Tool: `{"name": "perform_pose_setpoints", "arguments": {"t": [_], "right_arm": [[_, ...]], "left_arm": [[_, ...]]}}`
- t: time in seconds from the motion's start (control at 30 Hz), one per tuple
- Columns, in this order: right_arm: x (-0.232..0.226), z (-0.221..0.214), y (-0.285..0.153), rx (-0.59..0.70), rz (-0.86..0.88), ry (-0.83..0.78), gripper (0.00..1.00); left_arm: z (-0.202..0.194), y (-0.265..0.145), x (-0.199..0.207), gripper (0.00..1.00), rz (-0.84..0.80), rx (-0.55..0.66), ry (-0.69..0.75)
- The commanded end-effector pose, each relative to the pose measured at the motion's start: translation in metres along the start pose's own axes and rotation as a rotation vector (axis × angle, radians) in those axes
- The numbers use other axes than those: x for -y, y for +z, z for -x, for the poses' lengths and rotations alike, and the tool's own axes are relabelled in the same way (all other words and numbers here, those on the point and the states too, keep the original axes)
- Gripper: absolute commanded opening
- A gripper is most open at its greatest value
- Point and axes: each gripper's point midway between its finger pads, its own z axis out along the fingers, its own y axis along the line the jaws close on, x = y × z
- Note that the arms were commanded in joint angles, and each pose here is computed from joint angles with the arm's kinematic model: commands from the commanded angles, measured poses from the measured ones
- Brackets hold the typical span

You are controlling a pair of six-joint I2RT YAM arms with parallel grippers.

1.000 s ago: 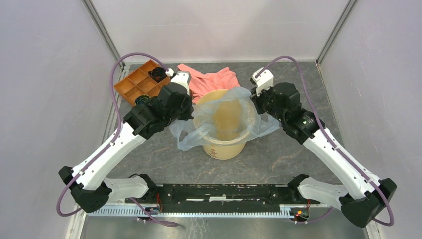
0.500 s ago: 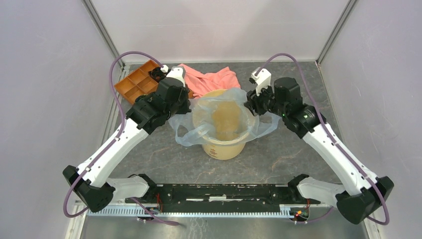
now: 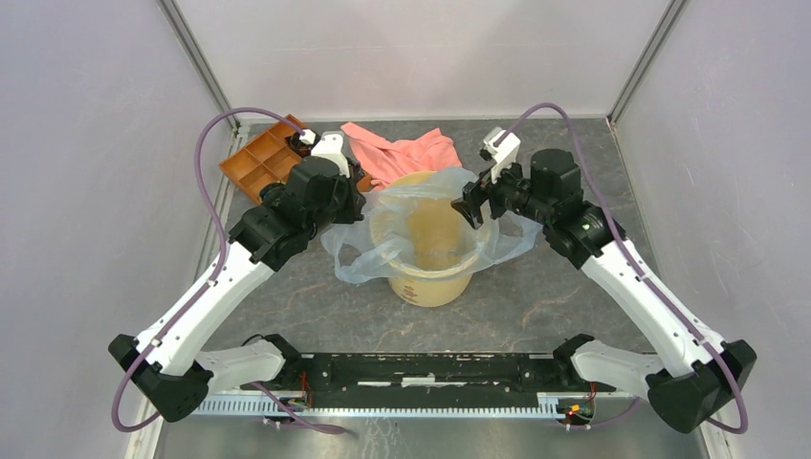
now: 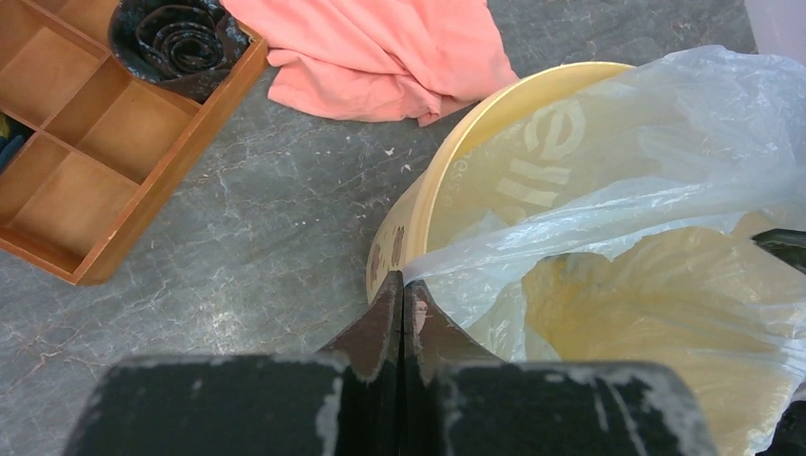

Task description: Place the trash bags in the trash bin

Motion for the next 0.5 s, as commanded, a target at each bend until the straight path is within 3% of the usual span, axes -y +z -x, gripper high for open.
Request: {"name": "perform_pose_setpoints", "arguments": {"t": [0.0, 0.13, 0.23, 0.3, 0.4, 0.47], "right_arm": [[-0.005, 0.023, 0.013, 0.124, 0.075, -0.137, 0.95], [0.009, 0.016, 0.029, 0.097, 0.033, -0.214, 0.98], [0.014, 0.010, 0.042, 0.060, 0.029, -0.226, 0.91], [0.007, 0.005, 0.049, 0.037, 0.077, -0.208, 0.79], [-0.013, -0.005, 0.052, -0.006, 0.165, -0.132, 0.50], [-0.034, -0.013, 0.051, -0.041, 0.273, -0.039, 0.37]], "left_arm": [[0.010, 0.000, 0.009, 0.02, -0.044, 0.039, -0.043], [0.010, -0.001, 0.011, 0.02, -0.052, 0.039, -0.043], [0.009, -0.001, 0.009, 0.02, -0.048, 0.038, -0.038], [0.009, -0.001, 0.008, 0.02, -0.045, 0.040, -0.036], [0.013, -0.002, 0.008, 0.02, -0.040, 0.053, -0.040], [0.015, -0.001, 0.006, 0.02, -0.022, 0.057, -0.050]]}}
